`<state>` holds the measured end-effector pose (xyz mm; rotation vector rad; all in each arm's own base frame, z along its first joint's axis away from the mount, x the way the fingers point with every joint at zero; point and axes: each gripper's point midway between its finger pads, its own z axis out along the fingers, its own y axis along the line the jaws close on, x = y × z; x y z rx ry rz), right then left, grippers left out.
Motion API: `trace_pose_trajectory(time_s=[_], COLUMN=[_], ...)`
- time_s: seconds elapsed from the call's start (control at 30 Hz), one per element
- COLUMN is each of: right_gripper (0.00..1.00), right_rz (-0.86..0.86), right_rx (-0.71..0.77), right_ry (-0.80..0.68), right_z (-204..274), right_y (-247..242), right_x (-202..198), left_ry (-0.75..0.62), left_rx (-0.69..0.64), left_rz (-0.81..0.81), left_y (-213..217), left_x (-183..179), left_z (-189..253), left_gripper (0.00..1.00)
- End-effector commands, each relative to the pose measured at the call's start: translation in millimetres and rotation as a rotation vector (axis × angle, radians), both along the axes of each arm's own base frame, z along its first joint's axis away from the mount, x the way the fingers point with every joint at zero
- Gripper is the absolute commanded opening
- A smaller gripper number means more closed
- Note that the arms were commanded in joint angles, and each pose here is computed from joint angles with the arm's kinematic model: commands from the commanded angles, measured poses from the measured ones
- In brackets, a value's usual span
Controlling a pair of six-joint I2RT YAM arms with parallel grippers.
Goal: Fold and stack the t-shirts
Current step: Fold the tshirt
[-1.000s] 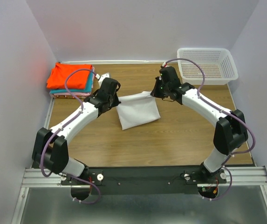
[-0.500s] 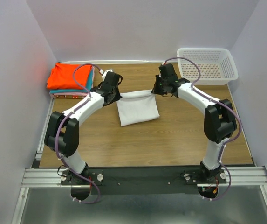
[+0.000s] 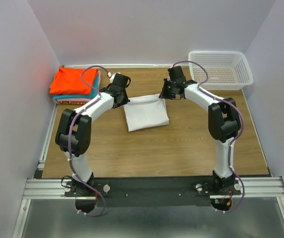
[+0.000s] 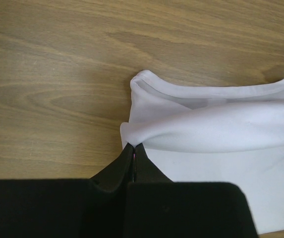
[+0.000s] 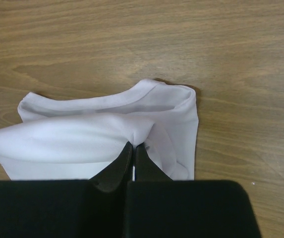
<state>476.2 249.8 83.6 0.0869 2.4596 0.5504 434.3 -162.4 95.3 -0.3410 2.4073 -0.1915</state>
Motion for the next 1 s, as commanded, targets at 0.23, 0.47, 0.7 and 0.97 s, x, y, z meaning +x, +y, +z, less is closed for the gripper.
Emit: trace_pose_trajectory(time_s=[0.23, 0.47, 0.7, 0.97], right_gripper=[0.04, 0.07, 0.85, 1.00], right_rz=[-0.070, -0.133, -0.192, -0.074], right_rx=[0.004, -0.009, -0.033, 0.083], right_ry=[-0.009, -0.016, -0.027, -0.068], right_z=[-0.3, 7.6, 12.8, 55.6], right_y=[-11.0, -27.0, -41.4, -30.0], right_x=[20.3, 15.0, 10.5, -28.2], left_ry=[-0.047, -0.074, -0.111, -0.176], left_rx=[0.028, -0.015, -0.036, -0.133], left_rz=[-0.069, -0.100, -0.132, -0.330], left_y=[-4.1, -10.9, -10.0, -51.6], left_x=[25.9, 21.8, 4.4, -13.0], left_z=[10.5, 26.6, 46.2, 66.2], left_gripper=[0.52, 0.56, 0.59, 0.62])
